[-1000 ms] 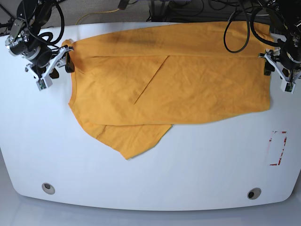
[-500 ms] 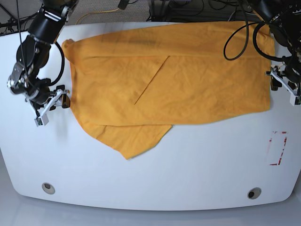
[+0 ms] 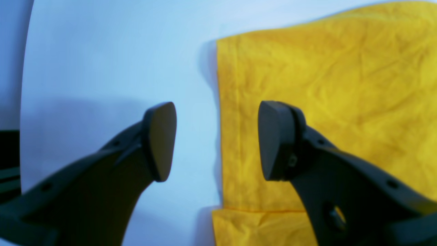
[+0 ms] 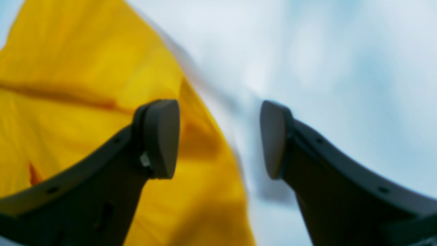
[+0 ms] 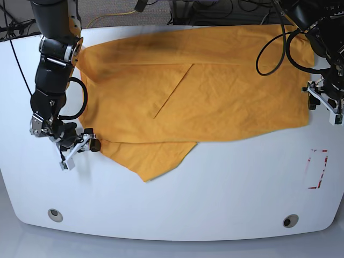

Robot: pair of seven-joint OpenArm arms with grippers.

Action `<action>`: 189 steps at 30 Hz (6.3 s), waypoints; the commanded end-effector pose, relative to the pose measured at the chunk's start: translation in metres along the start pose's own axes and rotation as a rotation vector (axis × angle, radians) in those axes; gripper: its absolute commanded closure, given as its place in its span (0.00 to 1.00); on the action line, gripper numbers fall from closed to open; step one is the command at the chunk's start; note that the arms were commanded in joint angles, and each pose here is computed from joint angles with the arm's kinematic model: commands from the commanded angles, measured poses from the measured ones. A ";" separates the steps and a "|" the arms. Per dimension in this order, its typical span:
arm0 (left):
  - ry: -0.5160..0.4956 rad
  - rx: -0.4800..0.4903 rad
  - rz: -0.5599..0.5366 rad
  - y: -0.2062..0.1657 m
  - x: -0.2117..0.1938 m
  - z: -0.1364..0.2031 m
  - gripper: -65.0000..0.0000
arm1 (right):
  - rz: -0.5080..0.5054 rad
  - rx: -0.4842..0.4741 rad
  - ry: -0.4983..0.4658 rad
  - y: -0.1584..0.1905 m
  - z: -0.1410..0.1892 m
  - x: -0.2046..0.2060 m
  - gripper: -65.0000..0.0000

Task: Fold the T-shirt properly
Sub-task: 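Release the edge and move both grippers to the shirt's hem corners, then grasp the hem corners of the orange shirt with both grippers, then lift the hem and fold it over toward the held collar edge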

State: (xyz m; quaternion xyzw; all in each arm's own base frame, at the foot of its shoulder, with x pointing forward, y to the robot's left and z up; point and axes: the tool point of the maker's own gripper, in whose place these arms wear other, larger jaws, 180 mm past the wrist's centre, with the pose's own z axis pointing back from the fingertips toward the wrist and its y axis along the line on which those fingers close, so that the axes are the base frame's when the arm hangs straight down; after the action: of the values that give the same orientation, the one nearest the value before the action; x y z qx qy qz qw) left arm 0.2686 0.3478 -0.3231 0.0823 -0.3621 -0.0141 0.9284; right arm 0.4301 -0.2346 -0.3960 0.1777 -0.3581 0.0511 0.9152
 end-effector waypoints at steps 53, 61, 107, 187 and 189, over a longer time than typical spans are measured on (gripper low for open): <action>0.043 -0.102 0.330 -0.008 0.026 -0.105 0.40 | 0.017 0.130 -0.072 0.057 -0.040 0.029 1.00; -0.031 -0.131 0.268 -0.030 0.044 -0.113 0.96 | 0.082 0.119 -0.121 0.061 -0.030 0.050 1.00; -0.009 -0.154 0.305 -0.024 0.042 -0.120 0.25 | 0.401 -0.016 -0.042 0.069 0.035 0.050 1.00; -0.142 -0.168 -0.277 -0.030 0.008 -0.009 0.92 | 0.290 -0.073 0.171 0.082 0.128 -0.115 0.97; -0.138 -0.168 -0.288 -0.031 0.004 -0.005 0.75 | 0.268 -0.068 0.195 0.078 0.125 -0.123 0.85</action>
State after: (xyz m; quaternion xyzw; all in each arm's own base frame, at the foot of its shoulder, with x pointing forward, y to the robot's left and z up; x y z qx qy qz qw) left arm 0.2705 0.3146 -0.3468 0.0413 -0.3862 -0.1739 0.9049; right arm 0.2383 -0.1966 -0.3738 0.0973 -0.2856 0.1786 0.9365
